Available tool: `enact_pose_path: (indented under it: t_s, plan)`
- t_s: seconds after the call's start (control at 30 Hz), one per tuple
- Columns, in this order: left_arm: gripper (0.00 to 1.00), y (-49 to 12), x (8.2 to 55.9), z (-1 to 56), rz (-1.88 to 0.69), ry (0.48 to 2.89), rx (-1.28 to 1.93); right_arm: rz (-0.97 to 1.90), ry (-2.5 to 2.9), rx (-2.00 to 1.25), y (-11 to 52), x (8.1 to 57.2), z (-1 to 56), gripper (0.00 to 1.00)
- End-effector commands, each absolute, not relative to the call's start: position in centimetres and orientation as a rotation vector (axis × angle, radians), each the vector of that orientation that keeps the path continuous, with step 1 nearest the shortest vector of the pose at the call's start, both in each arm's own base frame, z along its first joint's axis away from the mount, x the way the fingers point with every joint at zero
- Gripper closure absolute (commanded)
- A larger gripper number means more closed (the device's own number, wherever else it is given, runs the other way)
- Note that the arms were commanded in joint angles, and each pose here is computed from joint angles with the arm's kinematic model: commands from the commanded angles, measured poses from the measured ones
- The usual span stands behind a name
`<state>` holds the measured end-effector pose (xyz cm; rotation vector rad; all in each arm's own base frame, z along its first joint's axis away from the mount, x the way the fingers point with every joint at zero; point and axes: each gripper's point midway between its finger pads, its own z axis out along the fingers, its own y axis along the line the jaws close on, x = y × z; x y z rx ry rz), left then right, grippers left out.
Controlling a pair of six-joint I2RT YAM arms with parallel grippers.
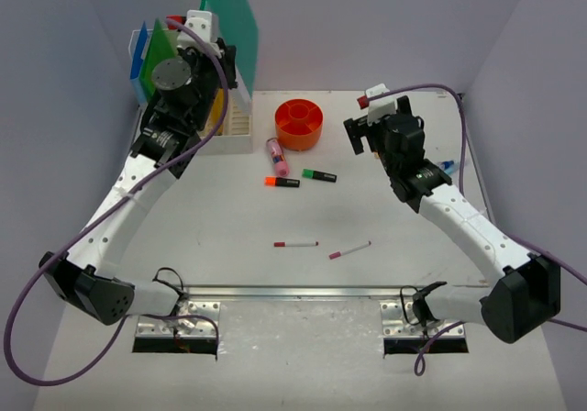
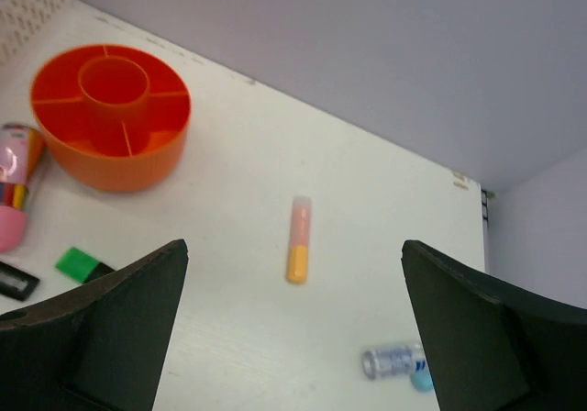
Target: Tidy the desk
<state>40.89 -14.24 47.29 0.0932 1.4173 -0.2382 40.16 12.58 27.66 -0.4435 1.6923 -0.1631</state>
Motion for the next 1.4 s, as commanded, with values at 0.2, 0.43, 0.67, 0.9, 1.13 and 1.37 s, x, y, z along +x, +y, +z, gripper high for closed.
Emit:
enact_pose_path:
  t_s: [0.2, 0.43, 0.67, 0.9, 1.13, 1.37]
  plan:
    - [1.0, -9.9, 45.5, 50.8, 0.158, 1.261, 0.024, -0.189, 1.766, -0.347, 10.0, 38.8, 26.2, 0.01]
    - [1.0, -7.7, 46.8, 48.7, 0.303, 1.264, -0.012, -0.194, 1.78, -0.341, 9.5, 38.8, 25.8, 0.01]
    - [1.0, -2.1, 45.8, 49.8, 0.433, 1.223, -0.102, -0.183, 1.805, -0.337, 9.4, 38.8, 24.8, 0.01]
    - [1.0, 1.8, 45.7, 49.2, 0.463, 1.237, -0.134, -0.179, 1.816, -0.348, 9.5, 38.7, 24.3, 0.01]
    - [1.0, -1.1, 46.2, 51.0, 0.231, 1.199, -0.089, -0.166, 1.837, -0.35, 9.7, 38.9, 24.0, 0.01]
    - [1.0, -3.9, 47.2, 52.4, 0.041, 1.201, -0.065, -0.164, 1.861, -0.365, 9.8, 38.7, 23.4, 0.01]
